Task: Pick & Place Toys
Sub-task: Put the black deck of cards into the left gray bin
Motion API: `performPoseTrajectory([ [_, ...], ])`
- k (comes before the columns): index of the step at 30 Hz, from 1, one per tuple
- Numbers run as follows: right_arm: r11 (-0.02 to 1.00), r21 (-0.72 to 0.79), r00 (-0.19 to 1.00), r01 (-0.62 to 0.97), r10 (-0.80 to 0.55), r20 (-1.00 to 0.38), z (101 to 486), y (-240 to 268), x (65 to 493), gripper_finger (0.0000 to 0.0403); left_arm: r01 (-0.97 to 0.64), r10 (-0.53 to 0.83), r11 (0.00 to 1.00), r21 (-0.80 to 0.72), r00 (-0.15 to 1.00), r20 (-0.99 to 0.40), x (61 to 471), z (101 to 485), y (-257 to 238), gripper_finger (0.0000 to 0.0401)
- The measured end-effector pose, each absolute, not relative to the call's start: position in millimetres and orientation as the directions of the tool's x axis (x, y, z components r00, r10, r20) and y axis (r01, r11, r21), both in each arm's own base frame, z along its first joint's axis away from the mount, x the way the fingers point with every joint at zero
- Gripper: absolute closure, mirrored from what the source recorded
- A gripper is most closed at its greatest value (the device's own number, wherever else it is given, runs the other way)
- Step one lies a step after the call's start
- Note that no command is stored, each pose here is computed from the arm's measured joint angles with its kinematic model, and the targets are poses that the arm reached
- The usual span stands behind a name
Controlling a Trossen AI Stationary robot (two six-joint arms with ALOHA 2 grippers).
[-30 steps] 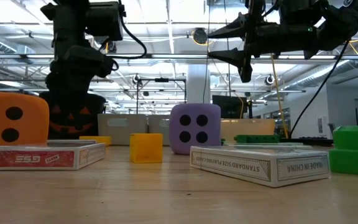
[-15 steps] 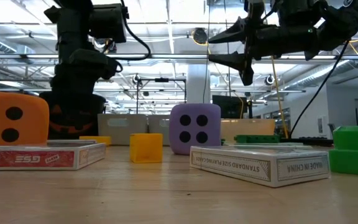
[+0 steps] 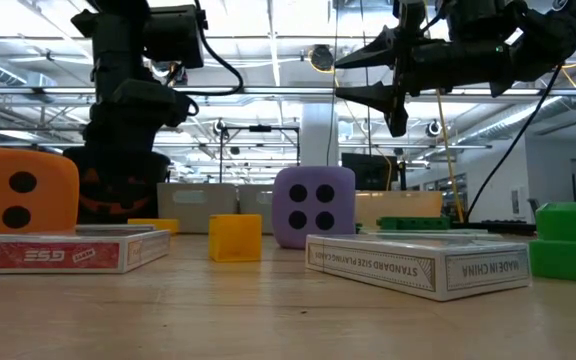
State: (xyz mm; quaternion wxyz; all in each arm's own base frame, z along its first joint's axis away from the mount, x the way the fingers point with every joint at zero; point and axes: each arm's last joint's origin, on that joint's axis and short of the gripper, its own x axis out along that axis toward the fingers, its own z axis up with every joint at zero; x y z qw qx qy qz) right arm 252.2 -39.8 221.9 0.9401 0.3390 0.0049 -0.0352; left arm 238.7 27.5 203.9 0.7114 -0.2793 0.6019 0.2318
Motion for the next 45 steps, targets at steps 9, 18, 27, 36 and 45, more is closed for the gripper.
performPoseTrajectory([
  [9, 0.768, 0.637, 0.997, 0.070, -0.063, -0.033, 222, -40, 252, 0.0216, -0.664, -0.036, 0.730, -0.161, 0.199, -0.979, 242, 201, 26, 0.0001],
  [18, 0.767, 0.637, 0.997, 0.071, -0.063, -0.035, 222, -40, 252, 0.0216, -0.709, -0.084, 0.692, -0.135, 0.107, -0.991, 228, 172, 24, 0.0001],
  [27, 0.763, 0.643, 0.997, 0.074, -0.063, -0.040, 221, -40, 252, 0.0216, -0.681, -0.044, 0.718, -0.143, 0.161, -0.986, 234, 171, 19, 0.0001],
  [36, 0.763, 0.642, 0.997, 0.075, -0.064, -0.040, 221, -40, 252, 0.0216, -0.659, -0.018, 0.746, -0.097, 0.127, -0.992, 241, 159, 15, 0.0001],
  [45, 0.762, 0.643, 0.997, 0.075, -0.064, -0.041, 221, -40, 252, 0.0216, -0.707, 0.033, 0.706, -0.034, 0.081, -0.996, 241, 151, 17, 0.0001],
])
